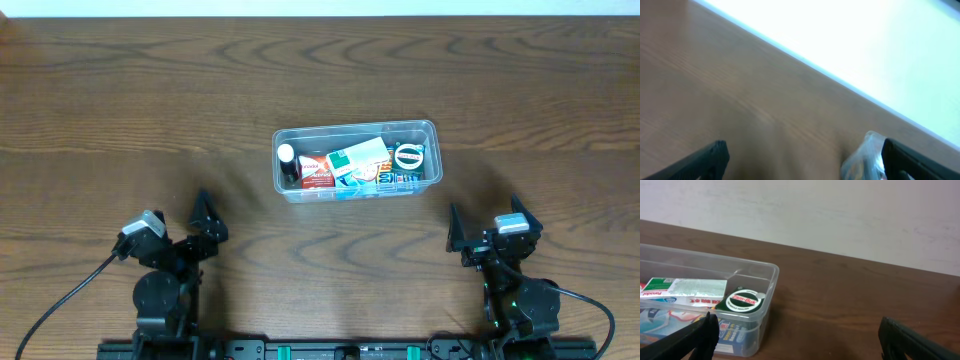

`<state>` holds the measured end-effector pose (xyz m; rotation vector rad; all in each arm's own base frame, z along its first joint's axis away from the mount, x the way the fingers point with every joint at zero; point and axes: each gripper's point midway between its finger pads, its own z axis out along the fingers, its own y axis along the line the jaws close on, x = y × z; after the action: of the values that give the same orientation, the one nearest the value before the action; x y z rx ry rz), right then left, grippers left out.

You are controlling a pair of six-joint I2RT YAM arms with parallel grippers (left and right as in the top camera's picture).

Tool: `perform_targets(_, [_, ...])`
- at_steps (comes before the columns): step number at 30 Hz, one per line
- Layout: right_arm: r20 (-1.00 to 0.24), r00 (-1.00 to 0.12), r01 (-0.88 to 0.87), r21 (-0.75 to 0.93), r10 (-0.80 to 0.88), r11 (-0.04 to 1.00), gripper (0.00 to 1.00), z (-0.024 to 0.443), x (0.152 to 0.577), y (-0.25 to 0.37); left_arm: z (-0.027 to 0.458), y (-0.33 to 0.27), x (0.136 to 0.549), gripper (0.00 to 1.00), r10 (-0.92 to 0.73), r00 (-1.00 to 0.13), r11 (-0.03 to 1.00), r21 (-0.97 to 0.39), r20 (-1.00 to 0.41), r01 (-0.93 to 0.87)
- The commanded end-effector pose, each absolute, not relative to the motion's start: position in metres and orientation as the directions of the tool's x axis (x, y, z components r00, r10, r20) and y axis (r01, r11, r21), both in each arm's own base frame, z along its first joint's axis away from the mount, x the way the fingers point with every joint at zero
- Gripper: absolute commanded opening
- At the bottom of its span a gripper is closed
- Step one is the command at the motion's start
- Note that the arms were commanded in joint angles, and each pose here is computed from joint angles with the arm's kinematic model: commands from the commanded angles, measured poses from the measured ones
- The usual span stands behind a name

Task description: Pack container

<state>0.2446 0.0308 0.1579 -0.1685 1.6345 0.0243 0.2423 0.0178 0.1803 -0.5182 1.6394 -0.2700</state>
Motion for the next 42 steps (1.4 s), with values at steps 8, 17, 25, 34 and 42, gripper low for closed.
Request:
perform_targets(8, [-0.992, -0.06, -0.12, -0.099, -0.107, 0.988, 0.99, 0.157, 0.245, 0.029, 0.159, 0.019, 0.251, 0.98, -0.346, -0.032, 0.929, -0.338, -0.938, -0.148])
perform_targets(17, [-0.992, -0.06, -0.12, -0.099, -0.107, 0.988, 0.99, 0.157, 0.245, 0.029, 0.15, 0.015, 0.251, 0.98, -0.062, -0.099, 0.993, -0.051, -0.993, -0.111])
perform_targets(25, [-0.992, -0.06, -0.12, -0.099, -0.107, 0.988, 0.99, 0.157, 0.245, 0.029, 0.141, 0.015, 0.245, 0.98, -0.028, -0.135, 0.994, -0.013, -0.99, -0.106])
perform_targets(34, [-0.992, -0.06, -0.12, -0.099, -0.107, 0.988, 0.99, 0.157, 0.245, 0.029, 0.138, 0.015, 0.243, 0.98, -0.012, -0.146, 0.995, 0.004, -0.989, -0.104])
perform_targets(42, [-0.992, -0.06, -0.12, -0.099, -0.107, 0.988, 0.99, 0.157, 0.245, 0.029, 0.139, 0.015, 0.243, 0.98, -0.012, -0.145, 0.995, 0.003, -0.989, -0.104])
